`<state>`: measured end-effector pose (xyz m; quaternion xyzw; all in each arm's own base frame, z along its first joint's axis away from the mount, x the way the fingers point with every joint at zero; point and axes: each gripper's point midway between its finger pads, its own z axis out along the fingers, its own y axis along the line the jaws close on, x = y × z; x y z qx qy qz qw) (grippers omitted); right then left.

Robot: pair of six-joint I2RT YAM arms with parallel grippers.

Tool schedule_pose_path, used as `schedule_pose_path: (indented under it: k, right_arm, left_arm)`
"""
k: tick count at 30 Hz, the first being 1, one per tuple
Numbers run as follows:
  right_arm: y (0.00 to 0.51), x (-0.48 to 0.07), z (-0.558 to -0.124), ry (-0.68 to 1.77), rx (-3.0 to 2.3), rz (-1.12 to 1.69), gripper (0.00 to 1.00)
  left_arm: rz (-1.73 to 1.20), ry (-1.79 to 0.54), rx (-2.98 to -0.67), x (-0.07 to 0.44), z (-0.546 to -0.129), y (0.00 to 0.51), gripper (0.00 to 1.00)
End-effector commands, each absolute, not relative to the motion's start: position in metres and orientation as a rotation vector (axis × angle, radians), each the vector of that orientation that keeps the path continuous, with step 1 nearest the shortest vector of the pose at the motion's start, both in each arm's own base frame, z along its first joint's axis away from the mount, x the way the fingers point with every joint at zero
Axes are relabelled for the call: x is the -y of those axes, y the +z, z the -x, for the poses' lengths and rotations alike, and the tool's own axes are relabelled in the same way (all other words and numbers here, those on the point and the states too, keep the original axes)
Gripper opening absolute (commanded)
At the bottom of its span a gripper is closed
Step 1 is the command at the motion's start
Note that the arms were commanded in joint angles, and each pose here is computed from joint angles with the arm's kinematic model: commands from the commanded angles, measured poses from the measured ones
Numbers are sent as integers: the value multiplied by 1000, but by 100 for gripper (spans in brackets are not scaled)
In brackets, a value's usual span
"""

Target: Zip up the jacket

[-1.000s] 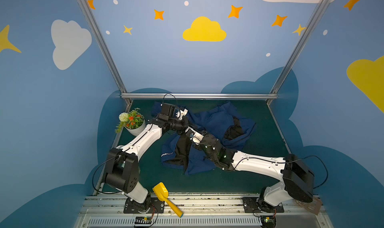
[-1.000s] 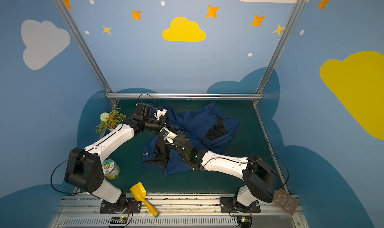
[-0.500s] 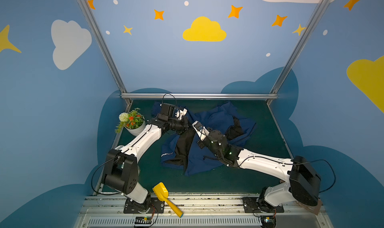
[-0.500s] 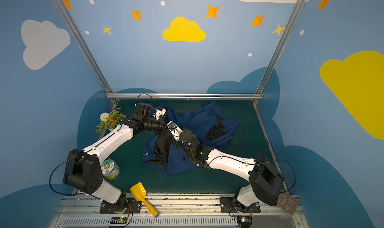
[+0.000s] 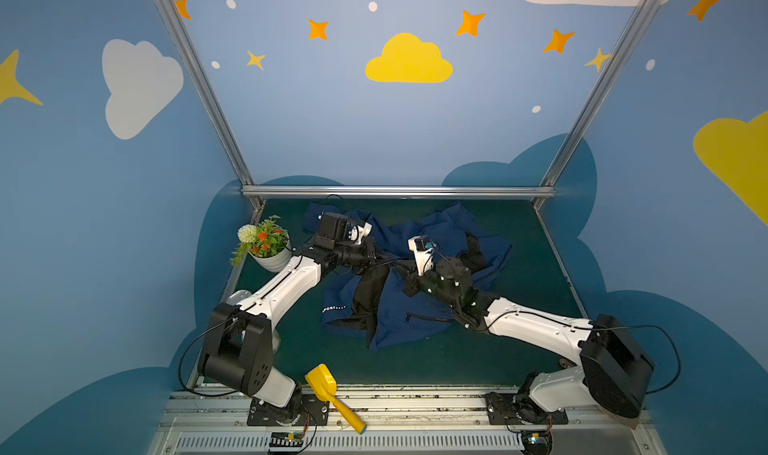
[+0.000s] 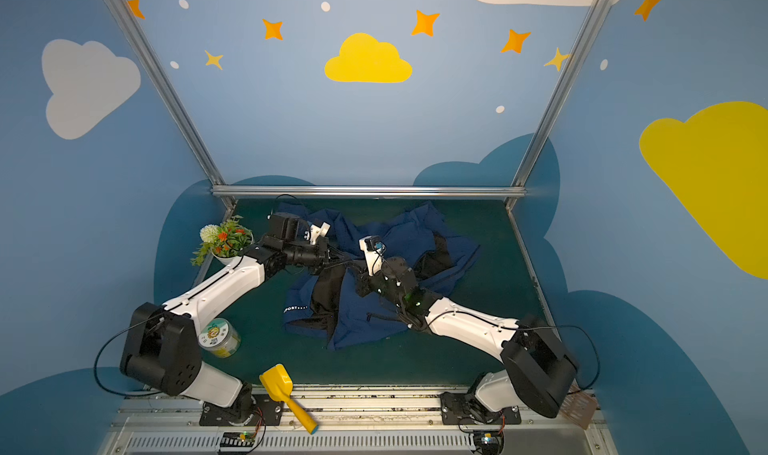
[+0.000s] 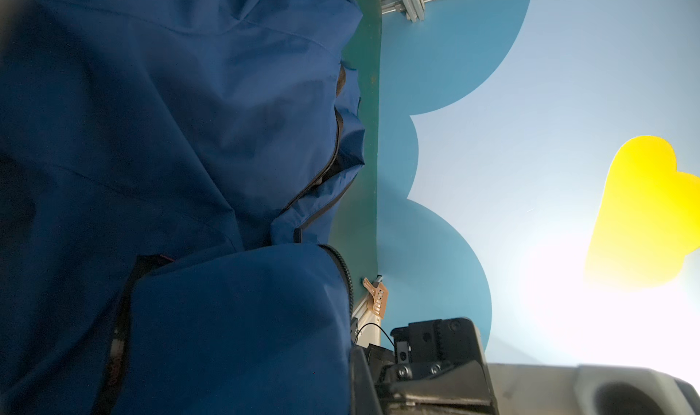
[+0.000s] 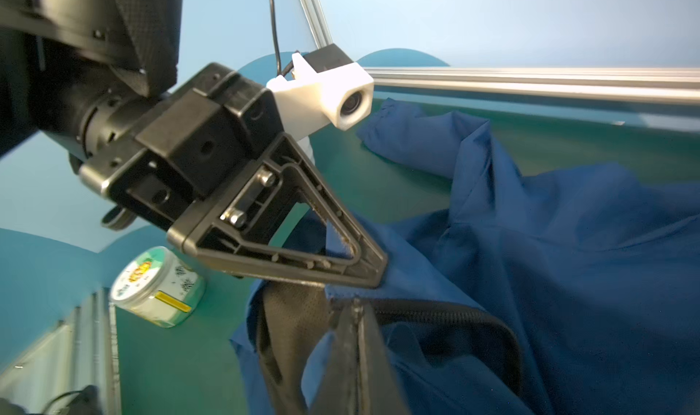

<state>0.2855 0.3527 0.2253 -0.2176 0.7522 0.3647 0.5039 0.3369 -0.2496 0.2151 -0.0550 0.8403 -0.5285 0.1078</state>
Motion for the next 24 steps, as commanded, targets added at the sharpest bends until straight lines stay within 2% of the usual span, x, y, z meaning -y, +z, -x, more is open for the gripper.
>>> schedule_pose_path:
  k: [1, 6, 15, 24]
  right_arm:
    - [214, -356, -283, 948, -1874, 503, 0]
    - [215, -357, -287, 933, -1878, 504, 0]
    - [215, -331, -304, 789, -1881, 342, 0]
    - [228, -310, -306, 677, -1845, 273, 0]
  left_arm:
    - [120, -1564, -2392, 248, -339, 236, 3]
    - [120, -1563, -2387, 248, -337, 238, 3]
    - [120, -1535, -2409, 245, -333, 234, 3]
    - [110, -1433, -2470, 233, -324, 220, 3]
